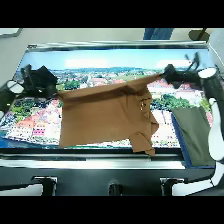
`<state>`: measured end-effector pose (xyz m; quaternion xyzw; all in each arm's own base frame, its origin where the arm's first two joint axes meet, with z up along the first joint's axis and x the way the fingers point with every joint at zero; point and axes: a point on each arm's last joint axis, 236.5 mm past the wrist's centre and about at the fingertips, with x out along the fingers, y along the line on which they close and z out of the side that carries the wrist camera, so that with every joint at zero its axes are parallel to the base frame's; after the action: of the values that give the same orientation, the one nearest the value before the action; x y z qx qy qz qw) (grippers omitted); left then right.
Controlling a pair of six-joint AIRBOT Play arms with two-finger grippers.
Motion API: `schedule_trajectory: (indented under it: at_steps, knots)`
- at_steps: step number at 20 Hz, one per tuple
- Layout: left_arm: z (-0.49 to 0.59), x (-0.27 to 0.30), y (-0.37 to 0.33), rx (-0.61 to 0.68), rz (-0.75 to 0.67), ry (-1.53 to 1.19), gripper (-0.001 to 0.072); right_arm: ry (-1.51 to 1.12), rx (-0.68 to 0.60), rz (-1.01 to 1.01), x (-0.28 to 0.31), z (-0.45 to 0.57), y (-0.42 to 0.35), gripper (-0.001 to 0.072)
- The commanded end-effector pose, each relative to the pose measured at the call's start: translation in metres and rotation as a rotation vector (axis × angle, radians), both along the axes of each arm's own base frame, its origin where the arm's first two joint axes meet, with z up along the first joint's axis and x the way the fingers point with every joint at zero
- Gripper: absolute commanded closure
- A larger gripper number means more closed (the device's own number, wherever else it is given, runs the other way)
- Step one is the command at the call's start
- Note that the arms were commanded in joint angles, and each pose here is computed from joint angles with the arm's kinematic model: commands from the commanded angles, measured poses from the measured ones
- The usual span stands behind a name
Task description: Fold the shirts.
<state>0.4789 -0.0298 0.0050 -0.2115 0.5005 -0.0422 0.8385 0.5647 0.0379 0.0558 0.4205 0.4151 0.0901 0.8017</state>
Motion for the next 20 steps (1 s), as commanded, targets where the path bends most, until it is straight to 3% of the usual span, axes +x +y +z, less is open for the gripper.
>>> schedule_trajectory:
  at_steps: [1, 2, 3, 4, 5, 6, 8, 10, 11, 16, 20]
  knots:
    - [-0.045, -0.015, -0.027, -0.089, -0.033, 0.151, 0.067, 0.131, 0.051, 0.098, -0.016, -0.043, 0.032, 0.0676]
    - [-0.044, -0.021, -0.029, -0.093, -0.048, 0.172, 0.0588, 0.124, 0.053, 0.096, -0.016, -0.038, 0.031, 0.0675]
    - [-0.04, -0.026, -0.028, -0.1, -0.063, 0.195, 0.0397, 0.114, 0.053, 0.097, -0.019, -0.028, 0.027, 0.0634]
    - [-0.032, -0.032, -0.024, -0.101, -0.097, 0.22, 0.0192, 0.11, 0.054, 0.109, -0.025, -0.016, 0.02, 0.0461]
    - [-0.023, -0.042, -0.016, -0.096, -0.14, 0.256, 0.0155, 0.101, 0.044, 0.144, -0.035, -0.002, 0.012, 0.0282]
    - [-0.015, -0.056, -0.005, -0.09, -0.181, 0.306, 0.0155, 0.108, 0.016, 0.18, -0.051, 0.01, -0.002, 0.025]
    - [-0.008, -0.091, 0.019, -0.09, -0.192, 0.423, 0.0157, 0.222, -0.06, 0.2, -0.094, 0.012, -0.041, 0.0252]
    - [-0.013, -0.128, 0.028, -0.123, -0.172, 0.516, 0.0258, 0.441, -0.176, 0.243, -0.157, -0.006, -0.076, 0.0253]
    - [-0.021, -0.147, 0.025, -0.136, -0.167, 0.547, 0.0263, 0.549, -0.226, 0.269, -0.188, -0.019, -0.084, 0.0252]
    - [-0.087, -0.257, -0.011, -0.206, -0.195, 0.665, 0.026, 0.591, -0.163, 0.258, -0.255, -0.068, -0.048, 0.0266]
    - [-0.106, -0.271, -0.008, -0.196, -0.173, 0.655, 0.026, 0.625, -0.147, 0.273, -0.279, -0.079, -0.038, 0.0266]
